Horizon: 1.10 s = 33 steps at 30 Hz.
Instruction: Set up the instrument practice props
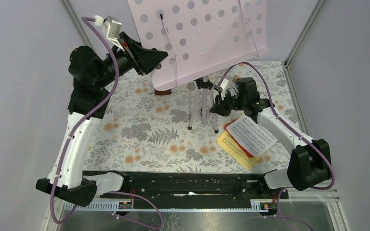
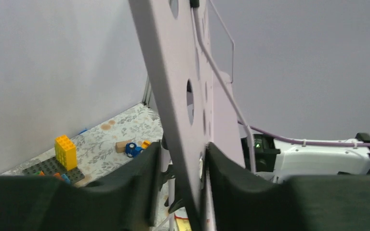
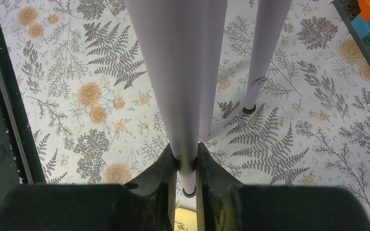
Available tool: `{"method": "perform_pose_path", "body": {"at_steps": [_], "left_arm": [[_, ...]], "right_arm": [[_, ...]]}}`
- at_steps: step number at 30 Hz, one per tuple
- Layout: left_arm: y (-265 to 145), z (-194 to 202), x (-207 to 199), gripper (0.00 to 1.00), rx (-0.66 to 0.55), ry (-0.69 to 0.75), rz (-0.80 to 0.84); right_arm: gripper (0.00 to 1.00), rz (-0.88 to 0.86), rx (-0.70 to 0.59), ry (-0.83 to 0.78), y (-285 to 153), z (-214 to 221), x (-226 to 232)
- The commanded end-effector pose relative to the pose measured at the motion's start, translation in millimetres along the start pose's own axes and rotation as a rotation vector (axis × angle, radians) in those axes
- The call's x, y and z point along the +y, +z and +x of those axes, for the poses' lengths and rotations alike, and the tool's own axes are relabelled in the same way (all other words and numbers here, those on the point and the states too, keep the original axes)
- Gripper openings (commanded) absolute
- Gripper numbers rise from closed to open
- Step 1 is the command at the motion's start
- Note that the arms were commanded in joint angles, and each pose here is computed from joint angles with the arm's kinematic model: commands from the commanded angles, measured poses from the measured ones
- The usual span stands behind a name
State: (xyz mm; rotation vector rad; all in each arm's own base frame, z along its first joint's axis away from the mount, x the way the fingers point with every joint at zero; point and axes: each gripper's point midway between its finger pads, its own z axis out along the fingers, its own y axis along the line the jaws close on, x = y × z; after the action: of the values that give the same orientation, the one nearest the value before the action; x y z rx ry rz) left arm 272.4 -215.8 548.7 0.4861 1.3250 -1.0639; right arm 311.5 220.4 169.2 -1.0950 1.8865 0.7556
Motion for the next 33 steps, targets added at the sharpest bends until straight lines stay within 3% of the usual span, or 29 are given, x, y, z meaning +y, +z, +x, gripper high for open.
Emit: {"method": "perform_pose_path", "body": {"at_steps": [1,4,9,22,28,33], "left_arm": [[-5.4,16.6,9.7,0.5,0.04,0.04,-0.018],[-9.2,19.6,3.8,0.62,0.051,0.051,0.004],[-19.9,23.8,-8.5,0.98,0.079,0.116,0.046],[-77.4,82.2,-41.9,0.99,0.267,0.302,0.189],[-92.5,110.7,-9.4,0.99,0.282,0.381,0.037],[-101.4,164.3,20.4,0.98,0.325,0.365,-0.016]], "right_arm": [[0.0,-0.031,0.219,0.273,-0.4,67.6,23.2],[0.0,-0.025,0.209,0.268,0.3,67.2,22.3],[0.0,-0.023,0.203,0.268,1.4,66.2,21.1],[0.0,-0.019,0.205,0.282,3.5,67.7,19.9],[0.0,-0.018,0.189,0.285,1.3,61.3,21.2],[0.0,-0.014,0.176,0.284,-1.1,56.5,21.9]]}}
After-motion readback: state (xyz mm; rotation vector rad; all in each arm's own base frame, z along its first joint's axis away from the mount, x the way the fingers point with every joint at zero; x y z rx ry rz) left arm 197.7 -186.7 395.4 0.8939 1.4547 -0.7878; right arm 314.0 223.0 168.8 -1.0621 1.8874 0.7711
